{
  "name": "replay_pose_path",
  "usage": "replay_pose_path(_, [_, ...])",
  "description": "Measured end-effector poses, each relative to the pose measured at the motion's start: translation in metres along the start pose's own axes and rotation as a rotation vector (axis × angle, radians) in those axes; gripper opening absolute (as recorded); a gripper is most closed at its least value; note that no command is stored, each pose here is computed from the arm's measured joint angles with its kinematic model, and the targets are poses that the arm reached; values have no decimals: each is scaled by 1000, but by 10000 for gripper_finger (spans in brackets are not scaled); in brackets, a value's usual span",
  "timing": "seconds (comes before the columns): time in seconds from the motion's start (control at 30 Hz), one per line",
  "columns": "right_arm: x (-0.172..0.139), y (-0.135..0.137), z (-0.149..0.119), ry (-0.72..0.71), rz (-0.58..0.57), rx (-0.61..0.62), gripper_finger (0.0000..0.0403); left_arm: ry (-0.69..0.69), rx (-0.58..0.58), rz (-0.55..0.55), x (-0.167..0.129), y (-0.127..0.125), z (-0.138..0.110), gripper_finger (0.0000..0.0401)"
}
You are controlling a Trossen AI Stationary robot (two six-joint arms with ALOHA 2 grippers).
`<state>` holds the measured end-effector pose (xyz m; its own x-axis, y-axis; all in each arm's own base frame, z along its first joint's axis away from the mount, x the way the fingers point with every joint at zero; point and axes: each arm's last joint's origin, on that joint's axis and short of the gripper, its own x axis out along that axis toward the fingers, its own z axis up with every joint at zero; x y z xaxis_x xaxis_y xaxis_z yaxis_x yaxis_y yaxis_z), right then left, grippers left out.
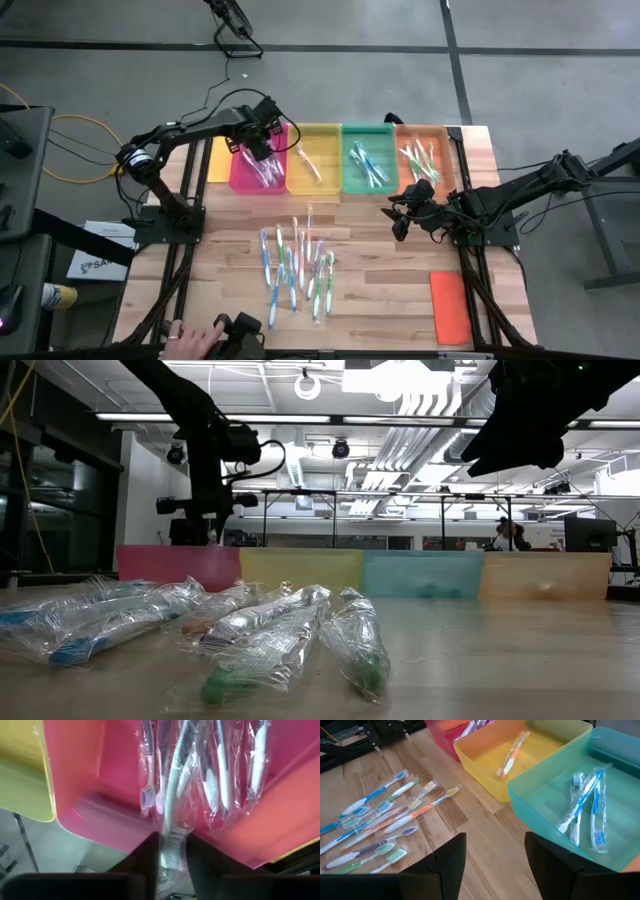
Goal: Pick & Place Toothbrushes
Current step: Put the purple toothbrush into the pink bin, then put the blue toothbrush into the green bin
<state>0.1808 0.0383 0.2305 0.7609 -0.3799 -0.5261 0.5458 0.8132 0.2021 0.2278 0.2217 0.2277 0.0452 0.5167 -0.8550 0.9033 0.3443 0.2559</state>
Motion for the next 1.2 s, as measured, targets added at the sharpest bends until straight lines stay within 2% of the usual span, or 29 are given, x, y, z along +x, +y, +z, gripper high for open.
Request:
replay_pose_path(0.2, [0, 0, 0, 0, 0, -3, 197, 70, -55, -12, -1, 0, -2, 194])
replay_pose_path(0.33, [0, 0, 0, 0, 0, -3, 197, 114, -91, -10, -4, 0, -4, 217])
replay_pose_path(0.63, [0, 0, 0, 6, 8, 4, 197, 156, -136, 64, -33, -3, -8, 185])
replay_pose_path(0.7, [0, 1, 1, -1, 10, 9, 197, 160, -174, 103, -46, -5, -9, 178])
replay_pose_path(0.87, [0, 5, 5, -45, 44, 49, 197, 135, -367, 205, -80, -12, -3, 162])
replay_pose_path(0.97, [-1, 8, 9, -77, 76, 77, 197, 94, -438, 256, -102, -17, 9, 152])
replay_pose_path(1.2, [4, 20, 15, -112, 177, 131, 197, -84, -452, 248, -136, -32, 53, 132])
